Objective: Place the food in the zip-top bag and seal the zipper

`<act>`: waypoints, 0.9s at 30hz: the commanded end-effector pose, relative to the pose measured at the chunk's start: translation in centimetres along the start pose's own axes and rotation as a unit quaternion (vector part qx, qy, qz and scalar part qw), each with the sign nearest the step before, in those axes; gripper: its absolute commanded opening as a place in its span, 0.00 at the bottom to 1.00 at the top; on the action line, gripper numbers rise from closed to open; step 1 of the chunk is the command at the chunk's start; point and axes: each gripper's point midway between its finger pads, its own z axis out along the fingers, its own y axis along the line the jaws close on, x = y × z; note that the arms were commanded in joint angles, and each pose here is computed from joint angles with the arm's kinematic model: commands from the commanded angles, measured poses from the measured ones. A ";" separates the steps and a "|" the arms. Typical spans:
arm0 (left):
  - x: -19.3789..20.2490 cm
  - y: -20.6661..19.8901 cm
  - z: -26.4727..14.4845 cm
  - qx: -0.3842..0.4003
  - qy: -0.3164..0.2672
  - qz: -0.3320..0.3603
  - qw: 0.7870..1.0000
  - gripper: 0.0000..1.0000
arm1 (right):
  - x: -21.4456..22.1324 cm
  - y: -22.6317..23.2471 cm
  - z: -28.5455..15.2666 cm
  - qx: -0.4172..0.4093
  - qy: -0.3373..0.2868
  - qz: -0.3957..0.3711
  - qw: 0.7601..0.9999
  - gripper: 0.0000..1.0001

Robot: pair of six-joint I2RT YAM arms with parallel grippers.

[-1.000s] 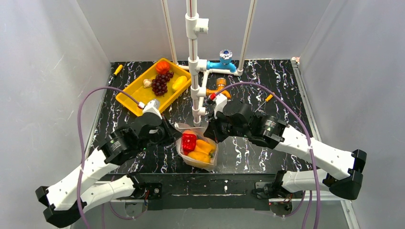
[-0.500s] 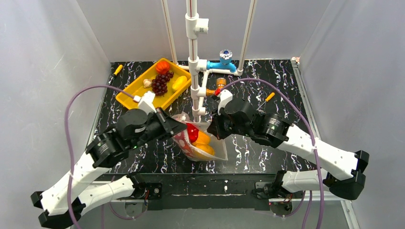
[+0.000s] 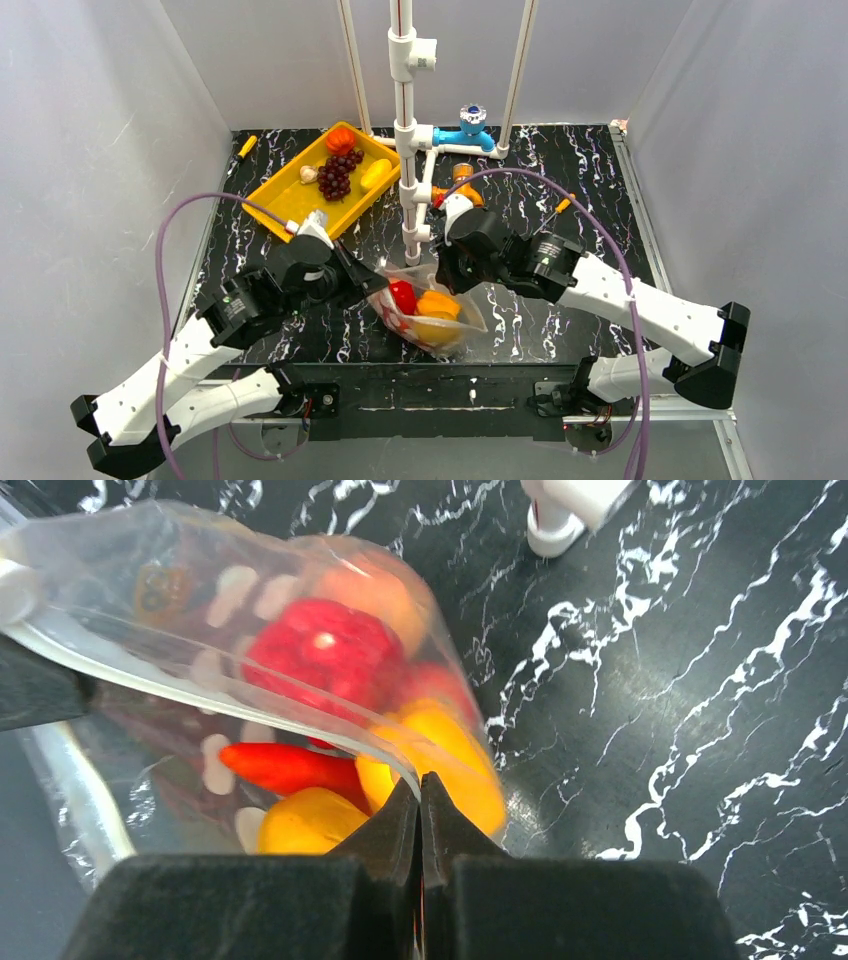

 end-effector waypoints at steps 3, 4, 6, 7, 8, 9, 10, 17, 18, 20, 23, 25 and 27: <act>-3.6 -2.0 -2.8 0.018 -0.073 0.016 0.997 0.06 | -3.3 -0.1 -3.4 -0.005 -0.065 -0.002 0.998 0.01; -3.6 -1.2 -2.7 0.007 -0.077 0.010 0.997 0.06 | -3.1 -0.1 -3.2 -0.007 -0.064 0.004 0.998 0.01; -3.1 0.3 -2.1 -0.006 -0.078 -0.011 0.997 0.06 | -2.2 -0.3 -2.6 -0.010 -0.055 0.022 0.998 0.01; -2.7 1.1 -1.6 -0.011 -0.075 -0.020 0.997 0.06 | -1.7 -0.3 -2.3 -0.014 -0.050 0.028 0.998 0.01; -2.5 1.5 -1.3 -0.012 -0.072 -0.023 0.997 0.06 | -1.6 -0.3 -2.1 -0.017 -0.050 0.032 0.998 0.01; -2.3 1.9 -1.1 -0.014 -0.071 -0.026 0.997 0.06 | -1.5 -0.3 -1.9 -0.019 -0.049 0.034 0.998 0.01; -2.2 2.2 -1.0 -0.019 -0.070 -0.026 0.997 0.06 | -1.5 -0.3 -1.8 -0.020 -0.049 0.036 0.998 0.01; -3.3 2.5 -1.9 -0.038 -0.087 0.045 0.994 0.39 | -2.5 -0.7 -2.1 -0.015 -0.059 0.034 0.998 0.01; -3.5 2.0 -2.1 -0.029 -0.089 0.071 0.993 0.50 | -2.5 -1.0 -2.2 -0.010 -0.059 0.034 0.998 0.01; -3.9 0.8 -2.8 -0.009 -0.090 0.133 0.987 0.75 | -2.4 -1.6 -2.3 -0.001 -0.060 0.038 0.997 0.01; -4.8 -0.5 -3.9 0.001 -0.095 0.199 0.975 0.97 | -2.1 -2.1 -2.8 0.001 -0.063 0.044 0.997 0.01; -5.5 -1.1 -4.6 -0.001 -0.100 0.239 0.966 0.98 | -2.0 -2.2 -3.3 0.000 -0.069 0.047 0.997 0.01; -6.6 -1.5 -5.5 -0.016 -0.112 0.281 0.953 0.98 | -2.1 -2.4 -4.0 -0.001 -0.079 0.051 0.996 0.01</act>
